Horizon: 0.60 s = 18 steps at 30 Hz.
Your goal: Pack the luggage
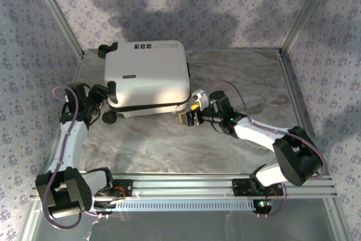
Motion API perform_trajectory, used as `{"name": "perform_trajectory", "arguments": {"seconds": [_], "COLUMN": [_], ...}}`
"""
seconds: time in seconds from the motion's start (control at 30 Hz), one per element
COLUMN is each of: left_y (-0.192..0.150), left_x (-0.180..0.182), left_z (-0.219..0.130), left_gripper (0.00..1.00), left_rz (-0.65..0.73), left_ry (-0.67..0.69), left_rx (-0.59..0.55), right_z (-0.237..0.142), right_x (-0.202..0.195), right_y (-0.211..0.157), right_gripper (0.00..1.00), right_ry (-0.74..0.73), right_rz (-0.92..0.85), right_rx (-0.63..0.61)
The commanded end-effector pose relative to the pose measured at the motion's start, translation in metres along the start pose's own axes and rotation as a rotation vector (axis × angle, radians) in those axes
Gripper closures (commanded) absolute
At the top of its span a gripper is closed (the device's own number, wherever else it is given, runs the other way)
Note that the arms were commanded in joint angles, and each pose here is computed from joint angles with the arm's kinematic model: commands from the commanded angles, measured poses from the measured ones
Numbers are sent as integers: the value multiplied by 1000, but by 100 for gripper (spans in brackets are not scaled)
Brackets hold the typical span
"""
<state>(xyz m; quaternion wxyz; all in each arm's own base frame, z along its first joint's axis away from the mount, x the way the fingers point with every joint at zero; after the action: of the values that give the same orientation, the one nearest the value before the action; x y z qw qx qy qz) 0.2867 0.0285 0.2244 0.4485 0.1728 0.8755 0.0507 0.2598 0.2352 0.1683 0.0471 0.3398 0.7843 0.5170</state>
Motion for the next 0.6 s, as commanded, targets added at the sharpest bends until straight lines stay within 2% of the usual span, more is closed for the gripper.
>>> {"name": "perform_trajectory", "arguments": {"seconds": [0.0,0.03,0.07,0.13,0.17,0.37,0.57], "left_y": [7,7,6,5,5,1,4], "left_x": [-29,-29,-29,-28,-28,-30,-28], "left_z": [-6,-6,-6,-7,-8,-12,-11], "left_gripper": [67,64,57,32,27,20,18], "left_rz": [56,58,59,61,64,58,44], "left_ry": [-117,-119,-118,-106,-104,-119,-104], "left_rx": [-8,-4,2,8,11,46,17], "right_z": [12,14,17,21,21,19,19], "right_x": [0,1,2,3,3,5,8], "right_y": [-9,-11,-13,-15,-15,-13,-15], "right_gripper": [14,14,14,14,14,14,13], "right_ry": [-42,-45,-45,-42,-43,-41,-42], "right_rz": [-47,-50,-53,-54,-55,-64,-68], "right_rx": [3,11,18,30,31,30,31]}}
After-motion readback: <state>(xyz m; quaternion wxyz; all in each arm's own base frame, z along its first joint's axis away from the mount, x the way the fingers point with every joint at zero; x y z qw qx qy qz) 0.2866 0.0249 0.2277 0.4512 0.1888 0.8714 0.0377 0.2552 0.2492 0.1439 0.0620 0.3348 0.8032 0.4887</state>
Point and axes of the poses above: each hand's point on the last joint's axis, 136 mm out from that joint toward the fingers, its own z axis out along the fingers, its own x axis along the line the jaws close on, y = z × x, the point moved 7 cm from there along -z, back along the fingers, and after that the axes turned 7 degrees about -z, right-handed, at the moved point
